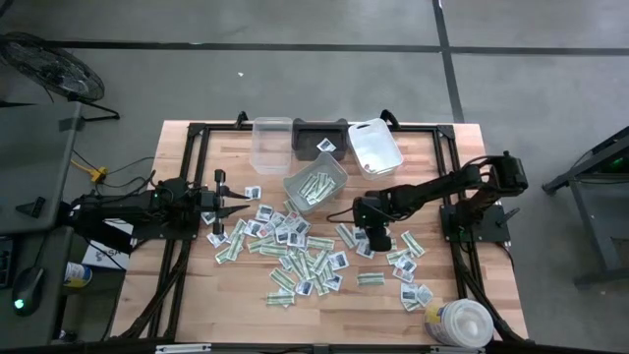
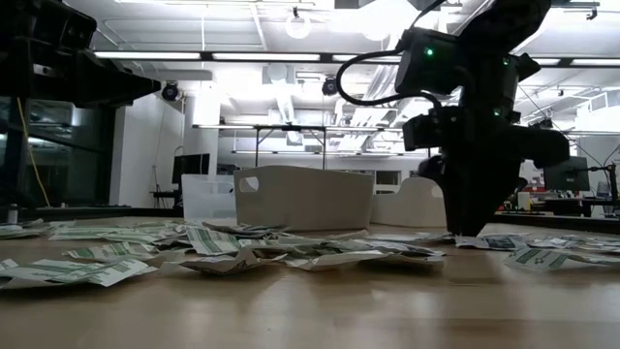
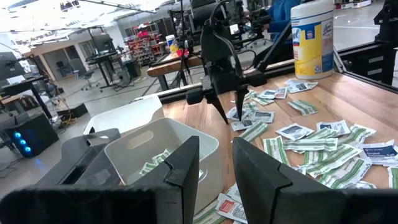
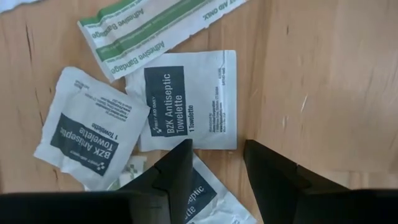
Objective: Pick & Place First Aid Supplies
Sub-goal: Put the towelette pack into the black bin
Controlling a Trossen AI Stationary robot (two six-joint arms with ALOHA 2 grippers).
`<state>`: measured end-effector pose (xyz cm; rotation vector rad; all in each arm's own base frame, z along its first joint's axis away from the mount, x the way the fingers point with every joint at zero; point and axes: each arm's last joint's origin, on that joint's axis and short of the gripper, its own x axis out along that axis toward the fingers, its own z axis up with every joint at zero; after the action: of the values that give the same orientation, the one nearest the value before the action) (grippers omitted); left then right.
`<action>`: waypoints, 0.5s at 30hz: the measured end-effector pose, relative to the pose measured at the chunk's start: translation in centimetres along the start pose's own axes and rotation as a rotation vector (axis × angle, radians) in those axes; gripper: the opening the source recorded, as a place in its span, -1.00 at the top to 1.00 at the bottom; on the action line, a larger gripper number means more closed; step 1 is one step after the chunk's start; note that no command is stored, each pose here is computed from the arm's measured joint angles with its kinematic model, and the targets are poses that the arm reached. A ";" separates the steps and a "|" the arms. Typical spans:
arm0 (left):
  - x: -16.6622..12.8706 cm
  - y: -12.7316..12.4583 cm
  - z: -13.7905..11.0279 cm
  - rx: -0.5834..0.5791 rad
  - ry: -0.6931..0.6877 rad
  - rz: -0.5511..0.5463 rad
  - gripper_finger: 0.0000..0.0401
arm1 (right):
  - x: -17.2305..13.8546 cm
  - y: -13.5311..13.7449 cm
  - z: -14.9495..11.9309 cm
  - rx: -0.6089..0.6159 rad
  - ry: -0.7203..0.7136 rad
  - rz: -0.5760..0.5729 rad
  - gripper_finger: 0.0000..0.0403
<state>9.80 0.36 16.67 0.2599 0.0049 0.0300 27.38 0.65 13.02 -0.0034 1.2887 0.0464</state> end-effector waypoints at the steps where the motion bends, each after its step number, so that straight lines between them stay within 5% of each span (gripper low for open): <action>1: 0.0 0.0 0.0 0.000 0.000 0.000 0.52 | 0.0 0.0 0.0 -0.014 -0.001 -0.001 0.30; 15: 0.0 0.0 0.0 0.000 0.000 0.000 0.52 | 0.0 -0.2 0.2 -0.103 -0.013 -0.058 0.32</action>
<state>9.79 0.36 16.68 0.2599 0.0049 0.0302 27.56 0.45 13.02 -0.1287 1.2719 0.0628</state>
